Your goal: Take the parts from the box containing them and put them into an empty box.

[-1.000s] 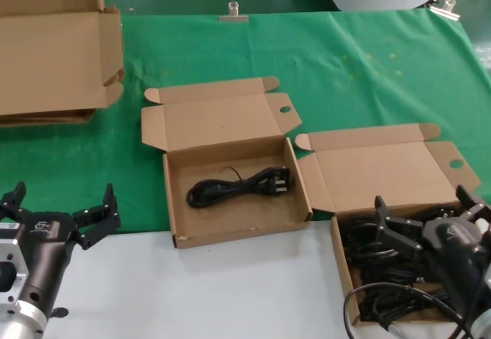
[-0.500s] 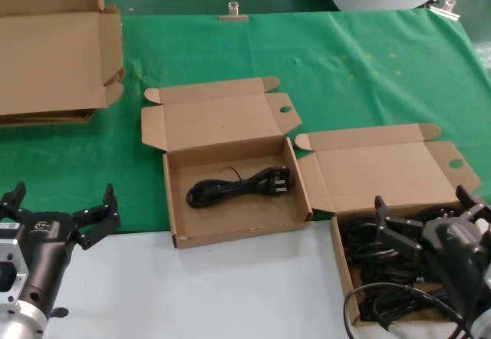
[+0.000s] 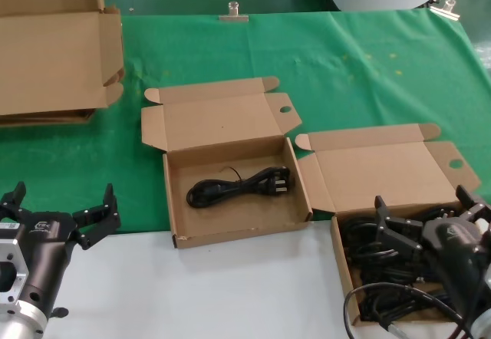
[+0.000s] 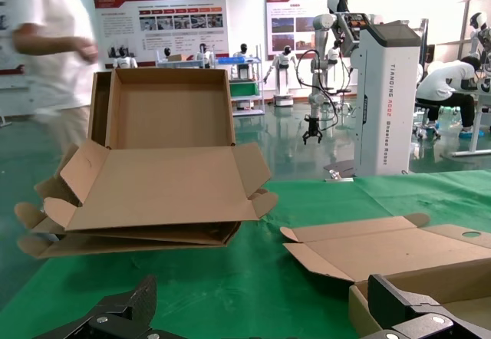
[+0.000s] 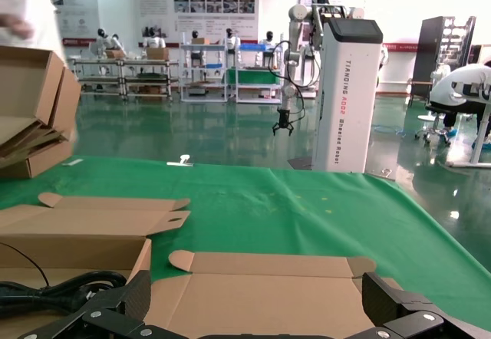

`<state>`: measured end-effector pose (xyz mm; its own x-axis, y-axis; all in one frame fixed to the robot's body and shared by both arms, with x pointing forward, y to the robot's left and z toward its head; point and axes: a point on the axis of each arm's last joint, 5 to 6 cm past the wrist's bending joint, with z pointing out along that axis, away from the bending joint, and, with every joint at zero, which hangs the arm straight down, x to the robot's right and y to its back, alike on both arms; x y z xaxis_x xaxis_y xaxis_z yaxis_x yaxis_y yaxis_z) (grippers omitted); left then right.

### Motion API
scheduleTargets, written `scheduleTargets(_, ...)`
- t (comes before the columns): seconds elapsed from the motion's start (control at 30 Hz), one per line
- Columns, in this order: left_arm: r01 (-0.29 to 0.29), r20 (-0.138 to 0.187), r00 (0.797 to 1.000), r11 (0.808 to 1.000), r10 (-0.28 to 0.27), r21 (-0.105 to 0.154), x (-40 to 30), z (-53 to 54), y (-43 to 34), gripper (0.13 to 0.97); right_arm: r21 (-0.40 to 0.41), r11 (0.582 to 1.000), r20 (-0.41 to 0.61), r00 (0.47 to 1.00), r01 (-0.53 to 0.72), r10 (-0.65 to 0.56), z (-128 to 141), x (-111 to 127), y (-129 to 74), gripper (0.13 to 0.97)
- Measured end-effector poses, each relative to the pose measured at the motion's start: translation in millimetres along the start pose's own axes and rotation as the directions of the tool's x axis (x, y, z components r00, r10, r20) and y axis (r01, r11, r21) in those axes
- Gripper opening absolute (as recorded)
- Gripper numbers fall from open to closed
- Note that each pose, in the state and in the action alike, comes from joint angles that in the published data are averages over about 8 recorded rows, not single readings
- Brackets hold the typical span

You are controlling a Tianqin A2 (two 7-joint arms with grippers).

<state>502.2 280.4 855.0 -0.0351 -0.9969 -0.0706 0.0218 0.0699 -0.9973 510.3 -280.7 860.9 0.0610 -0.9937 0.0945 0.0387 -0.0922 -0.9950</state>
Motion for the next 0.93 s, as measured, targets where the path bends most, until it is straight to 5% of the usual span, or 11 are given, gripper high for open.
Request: scheduleTargets(0.93,0.000,0.000,1.000,1.000,0.000,0.000,0.0,0.0,0.0,0.966,0.000,1.000,0.000,1.000,0.000,0.000,0.0,0.0,0.0,0.966)
